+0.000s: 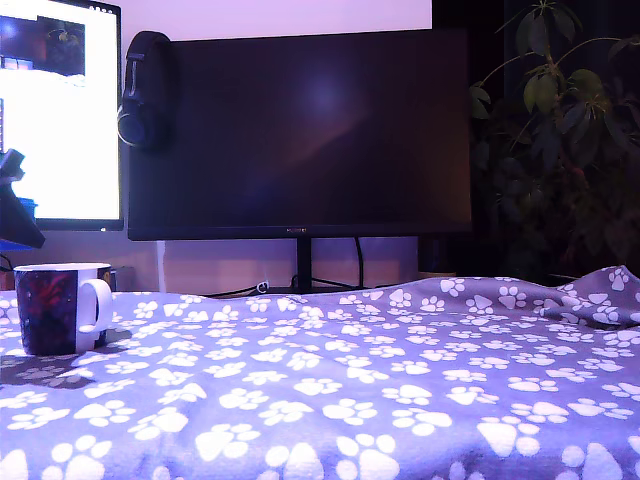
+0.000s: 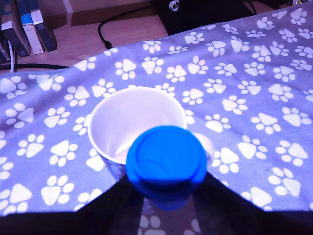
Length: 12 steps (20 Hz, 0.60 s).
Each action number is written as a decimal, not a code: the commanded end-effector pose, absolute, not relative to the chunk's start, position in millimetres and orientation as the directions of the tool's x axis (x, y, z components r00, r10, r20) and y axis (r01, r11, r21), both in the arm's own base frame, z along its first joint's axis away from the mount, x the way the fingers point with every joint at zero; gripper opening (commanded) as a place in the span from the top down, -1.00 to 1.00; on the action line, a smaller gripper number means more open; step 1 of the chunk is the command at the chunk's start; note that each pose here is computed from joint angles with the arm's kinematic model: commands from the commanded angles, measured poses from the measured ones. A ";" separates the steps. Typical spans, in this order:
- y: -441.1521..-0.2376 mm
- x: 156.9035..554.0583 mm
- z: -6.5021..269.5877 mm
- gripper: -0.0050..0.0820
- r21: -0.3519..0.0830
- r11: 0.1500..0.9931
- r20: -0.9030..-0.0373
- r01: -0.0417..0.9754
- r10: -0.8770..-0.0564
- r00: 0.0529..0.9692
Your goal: Pick up the coffee capsules on the table and drop them inside the coffee cup
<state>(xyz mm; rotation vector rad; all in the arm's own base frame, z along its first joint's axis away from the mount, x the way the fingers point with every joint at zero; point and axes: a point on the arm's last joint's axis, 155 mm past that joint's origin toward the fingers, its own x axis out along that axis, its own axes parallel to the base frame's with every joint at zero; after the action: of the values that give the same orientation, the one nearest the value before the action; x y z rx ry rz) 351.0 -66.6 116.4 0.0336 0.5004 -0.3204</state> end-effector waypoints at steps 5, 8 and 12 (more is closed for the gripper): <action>-66.3 353.3 123.6 0.68 -0.036 0.949 -0.450 0.313 -0.295 0.843; -66.5 356.2 129.2 0.68 -0.041 0.950 -0.431 0.309 -0.295 0.853; -66.9 363.7 142.7 0.68 -0.040 0.951 -0.408 0.307 -0.296 0.864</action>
<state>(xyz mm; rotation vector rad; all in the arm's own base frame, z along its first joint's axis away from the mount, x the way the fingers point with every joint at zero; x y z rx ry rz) 356.8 -67.1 127.7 0.0359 0.4606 -0.3198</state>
